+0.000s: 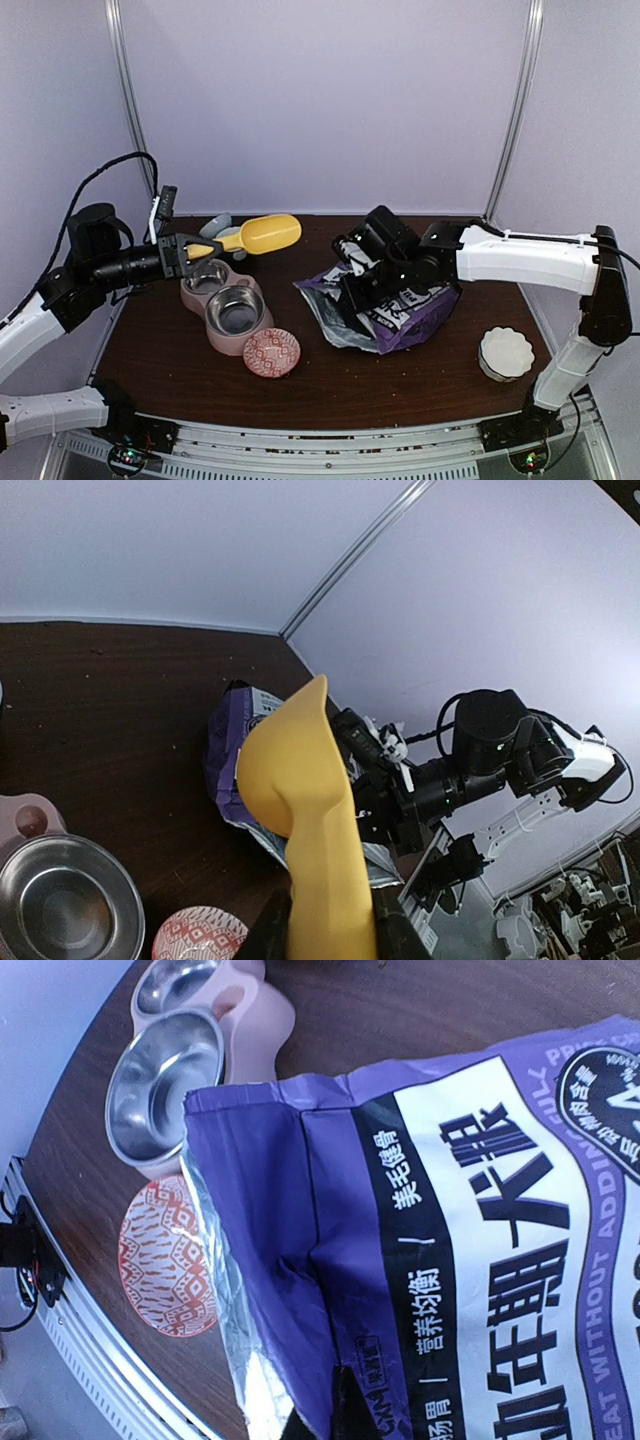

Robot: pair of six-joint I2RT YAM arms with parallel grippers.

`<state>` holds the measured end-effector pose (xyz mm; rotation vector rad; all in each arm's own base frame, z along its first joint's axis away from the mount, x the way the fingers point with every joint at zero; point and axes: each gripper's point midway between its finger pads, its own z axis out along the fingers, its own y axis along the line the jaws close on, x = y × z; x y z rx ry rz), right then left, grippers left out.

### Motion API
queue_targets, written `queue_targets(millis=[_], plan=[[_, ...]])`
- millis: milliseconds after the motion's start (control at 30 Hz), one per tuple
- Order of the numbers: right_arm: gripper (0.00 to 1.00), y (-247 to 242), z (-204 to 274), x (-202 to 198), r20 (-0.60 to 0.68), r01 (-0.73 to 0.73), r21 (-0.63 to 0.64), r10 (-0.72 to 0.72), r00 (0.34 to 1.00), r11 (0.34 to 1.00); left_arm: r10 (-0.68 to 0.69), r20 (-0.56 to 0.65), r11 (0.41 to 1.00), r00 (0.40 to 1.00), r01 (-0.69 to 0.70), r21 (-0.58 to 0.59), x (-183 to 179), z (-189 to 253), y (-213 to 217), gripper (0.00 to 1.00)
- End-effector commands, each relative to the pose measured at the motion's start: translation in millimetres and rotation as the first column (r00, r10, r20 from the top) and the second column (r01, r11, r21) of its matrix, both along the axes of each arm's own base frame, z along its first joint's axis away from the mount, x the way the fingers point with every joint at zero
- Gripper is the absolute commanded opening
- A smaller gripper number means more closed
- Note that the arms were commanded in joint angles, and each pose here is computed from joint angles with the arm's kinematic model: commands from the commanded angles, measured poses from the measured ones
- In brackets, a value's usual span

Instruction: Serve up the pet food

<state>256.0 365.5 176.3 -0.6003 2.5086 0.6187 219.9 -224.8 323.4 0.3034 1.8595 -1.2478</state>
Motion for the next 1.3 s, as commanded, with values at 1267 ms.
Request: queue_targets(millis=[1267], plan=[[0.0,74,60,-20,0.118,0.015,0.269,-0.049,0.992,0.963,0.082,0.032,0.812,0.996,-0.086,0.577,24,-129,-87,0.0]])
